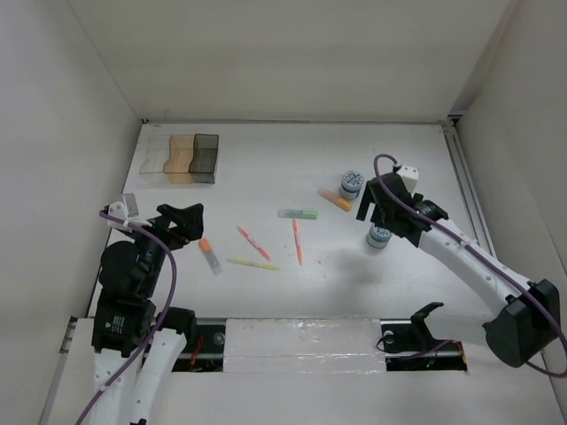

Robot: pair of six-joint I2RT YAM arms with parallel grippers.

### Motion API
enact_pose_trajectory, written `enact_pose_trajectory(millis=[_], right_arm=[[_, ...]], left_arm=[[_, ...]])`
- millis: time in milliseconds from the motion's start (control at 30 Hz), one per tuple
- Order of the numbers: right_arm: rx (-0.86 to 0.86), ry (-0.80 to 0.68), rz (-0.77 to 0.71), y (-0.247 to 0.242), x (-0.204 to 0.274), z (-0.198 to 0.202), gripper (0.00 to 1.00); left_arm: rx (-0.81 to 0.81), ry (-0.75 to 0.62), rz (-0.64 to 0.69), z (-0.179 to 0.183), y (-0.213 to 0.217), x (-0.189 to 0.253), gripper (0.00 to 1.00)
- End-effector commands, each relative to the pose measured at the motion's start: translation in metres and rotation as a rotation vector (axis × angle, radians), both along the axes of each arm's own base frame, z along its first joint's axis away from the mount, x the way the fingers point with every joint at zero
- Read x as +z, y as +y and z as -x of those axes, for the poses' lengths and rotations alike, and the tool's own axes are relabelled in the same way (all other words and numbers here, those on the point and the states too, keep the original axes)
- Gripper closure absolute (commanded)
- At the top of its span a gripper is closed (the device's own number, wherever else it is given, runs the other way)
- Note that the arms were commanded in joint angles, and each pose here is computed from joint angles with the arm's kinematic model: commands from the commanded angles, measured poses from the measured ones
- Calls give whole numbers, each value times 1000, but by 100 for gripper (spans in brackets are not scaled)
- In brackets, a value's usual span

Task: Sort the stationery into containers
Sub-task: Pick up the stationery from the center of the board.

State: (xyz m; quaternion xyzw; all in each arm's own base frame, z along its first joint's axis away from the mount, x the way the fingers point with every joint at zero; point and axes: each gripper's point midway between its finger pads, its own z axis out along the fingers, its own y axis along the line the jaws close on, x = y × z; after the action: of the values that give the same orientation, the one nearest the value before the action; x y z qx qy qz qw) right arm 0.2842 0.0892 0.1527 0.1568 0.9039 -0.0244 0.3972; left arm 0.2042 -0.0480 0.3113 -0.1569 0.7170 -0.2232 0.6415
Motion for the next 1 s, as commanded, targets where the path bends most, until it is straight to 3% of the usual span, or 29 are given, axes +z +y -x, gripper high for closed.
enact_pose_trajectory(millis=[0,67,333,967], right_arm=[[144,-144,-31,20,45,-53,0],[189,-152,-63,22,56,-78,0],[289,60,-3,39,-7,-144,0],[254,117,-19,45,-54,-194,3]], left_arm=[[-15,-23,12,-4,-3,13,0],[-25,-24,4,-3,-5,13,0],[-53,-24,-4,-6,-10,11,0],[-62,-5,-6,-9,-12,7,0]])
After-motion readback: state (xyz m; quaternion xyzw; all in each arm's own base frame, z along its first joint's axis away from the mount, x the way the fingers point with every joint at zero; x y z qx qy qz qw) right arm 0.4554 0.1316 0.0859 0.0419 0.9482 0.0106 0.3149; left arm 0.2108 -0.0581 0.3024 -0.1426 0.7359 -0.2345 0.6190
